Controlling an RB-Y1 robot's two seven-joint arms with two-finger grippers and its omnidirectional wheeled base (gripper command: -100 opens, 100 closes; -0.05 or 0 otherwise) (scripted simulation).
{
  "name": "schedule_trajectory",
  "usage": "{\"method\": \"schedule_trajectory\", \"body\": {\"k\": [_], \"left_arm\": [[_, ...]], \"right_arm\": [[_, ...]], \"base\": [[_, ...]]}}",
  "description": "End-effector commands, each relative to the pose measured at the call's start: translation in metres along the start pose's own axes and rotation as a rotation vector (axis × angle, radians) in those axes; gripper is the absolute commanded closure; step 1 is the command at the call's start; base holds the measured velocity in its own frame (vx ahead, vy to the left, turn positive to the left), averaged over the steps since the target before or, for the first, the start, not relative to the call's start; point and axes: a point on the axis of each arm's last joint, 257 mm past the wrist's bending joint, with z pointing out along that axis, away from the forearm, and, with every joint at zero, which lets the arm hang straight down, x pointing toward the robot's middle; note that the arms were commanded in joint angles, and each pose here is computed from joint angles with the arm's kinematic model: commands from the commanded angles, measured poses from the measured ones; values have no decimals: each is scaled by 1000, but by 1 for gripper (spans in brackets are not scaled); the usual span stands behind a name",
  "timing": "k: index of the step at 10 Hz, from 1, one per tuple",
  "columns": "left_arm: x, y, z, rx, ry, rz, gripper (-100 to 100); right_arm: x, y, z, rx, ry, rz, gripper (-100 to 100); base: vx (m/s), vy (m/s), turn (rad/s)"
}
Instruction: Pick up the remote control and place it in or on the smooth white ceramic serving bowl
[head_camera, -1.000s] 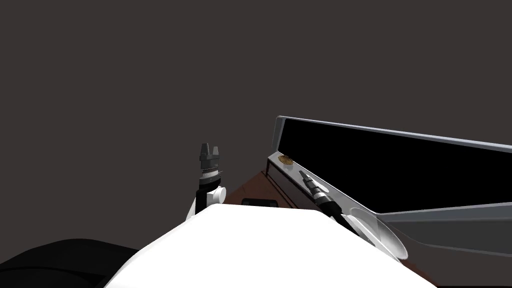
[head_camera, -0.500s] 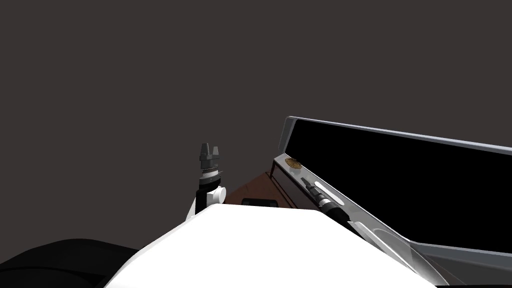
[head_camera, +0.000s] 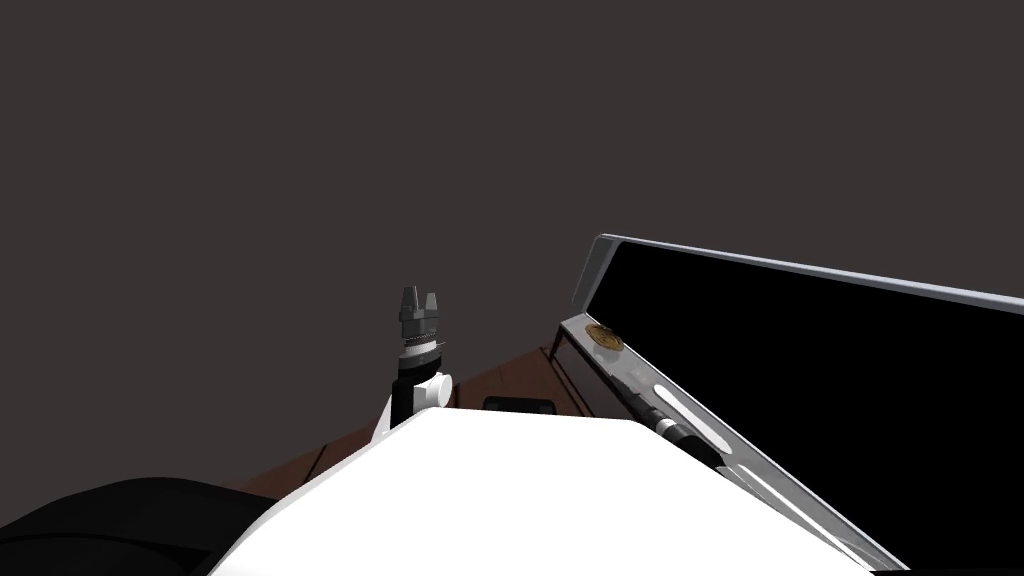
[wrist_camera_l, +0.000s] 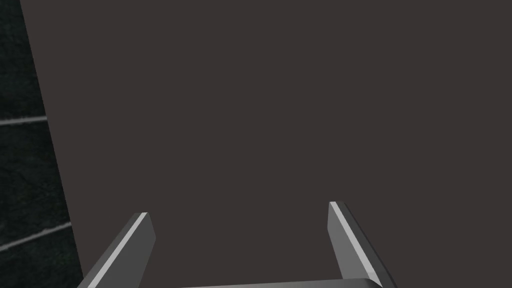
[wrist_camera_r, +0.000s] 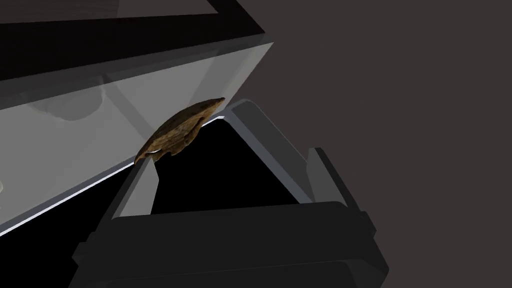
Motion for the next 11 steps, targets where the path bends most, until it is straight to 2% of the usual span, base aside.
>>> {"method": "schedule_trajectory", "body": {"k": [1, 3, 4, 6, 8, 9, 10, 11], "left_arm": [[0, 0, 0, 0, 0, 0, 0], [0, 0, 0, 0, 0, 0, 0], [0, 0, 0, 0, 0, 0, 0], [0, 0, 0, 0, 0, 0, 0], [0, 0, 0, 0, 0, 0, 0], [0, 0, 0, 0, 0, 0, 0], [0, 0, 0, 0, 0, 0, 0], [0, 0, 0, 0, 0, 0, 0]], "right_arm": [[12, -26, -9, 49, 54, -43, -100], [14, -38, -12, 74, 57, -41, -100], [23, -60, -23, 117, 104, -78, -100], [41, -108, -50, 209, 202, -149, -100], [41, -116, -54, 225, 204, -148, -100], [50, -133, -67, 257, 252, -183, -100], [49, -140, -71, 272, 253, -182, -100], [57, -153, -83, 296, 301, -216, -100]], "base": [[13, -14, 287], [8, -13, 69], [6, -8, 246], [8, -56, 509], [3, -49, 16], [-7, -30, 271], [-4, -38, 175], [-2, -48, 245]]}}
